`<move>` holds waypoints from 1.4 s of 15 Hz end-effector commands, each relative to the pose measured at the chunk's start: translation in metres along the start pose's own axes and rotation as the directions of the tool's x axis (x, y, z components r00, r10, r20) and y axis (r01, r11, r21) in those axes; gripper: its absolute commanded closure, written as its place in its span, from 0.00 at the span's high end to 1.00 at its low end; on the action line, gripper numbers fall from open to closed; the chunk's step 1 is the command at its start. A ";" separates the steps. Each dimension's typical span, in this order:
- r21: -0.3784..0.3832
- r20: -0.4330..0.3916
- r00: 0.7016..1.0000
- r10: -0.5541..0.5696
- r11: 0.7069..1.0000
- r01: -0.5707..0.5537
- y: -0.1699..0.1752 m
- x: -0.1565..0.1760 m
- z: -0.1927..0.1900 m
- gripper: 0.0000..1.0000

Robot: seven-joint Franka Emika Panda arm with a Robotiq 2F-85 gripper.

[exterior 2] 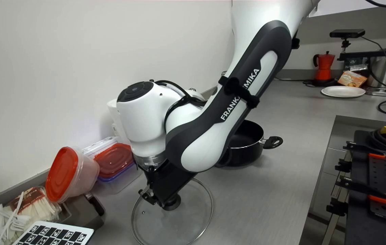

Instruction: Take the glass lid off the black pot

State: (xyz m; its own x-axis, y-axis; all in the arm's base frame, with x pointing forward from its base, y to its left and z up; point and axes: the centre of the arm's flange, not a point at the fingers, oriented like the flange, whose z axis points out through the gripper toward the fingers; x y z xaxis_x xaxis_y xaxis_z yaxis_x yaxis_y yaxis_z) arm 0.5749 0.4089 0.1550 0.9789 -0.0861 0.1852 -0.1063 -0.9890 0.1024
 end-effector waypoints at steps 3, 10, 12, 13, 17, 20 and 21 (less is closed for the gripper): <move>0.026 0.013 0.995 0.096 0.995 -0.096 0.001 0.009 -0.007 0.25; 0.068 0.063 0.978 0.199 0.977 -0.203 0.013 0.015 -0.004 0.25; 0.064 0.064 0.976 0.209 0.975 -0.213 0.017 0.015 0.000 0.25; 0.059 0.061 0.976 0.211 0.975 -0.215 0.020 0.014 0.003 0.25; 0.038 0.064 0.972 0.228 0.972 -0.231 0.027 0.011 0.016 0.25; 0.027 0.067 0.968 0.243 0.969 -0.245 0.030 0.011 0.023 0.25; 0.028 0.067 0.967 0.246 0.968 -0.248 0.031 0.012 0.023 0.25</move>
State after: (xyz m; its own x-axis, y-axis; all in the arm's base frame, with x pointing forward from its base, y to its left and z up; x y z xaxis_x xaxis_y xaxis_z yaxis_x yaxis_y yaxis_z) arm 0.5872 0.3771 0.1346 0.9434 -0.3074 0.1242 -0.3151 -0.9479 0.0471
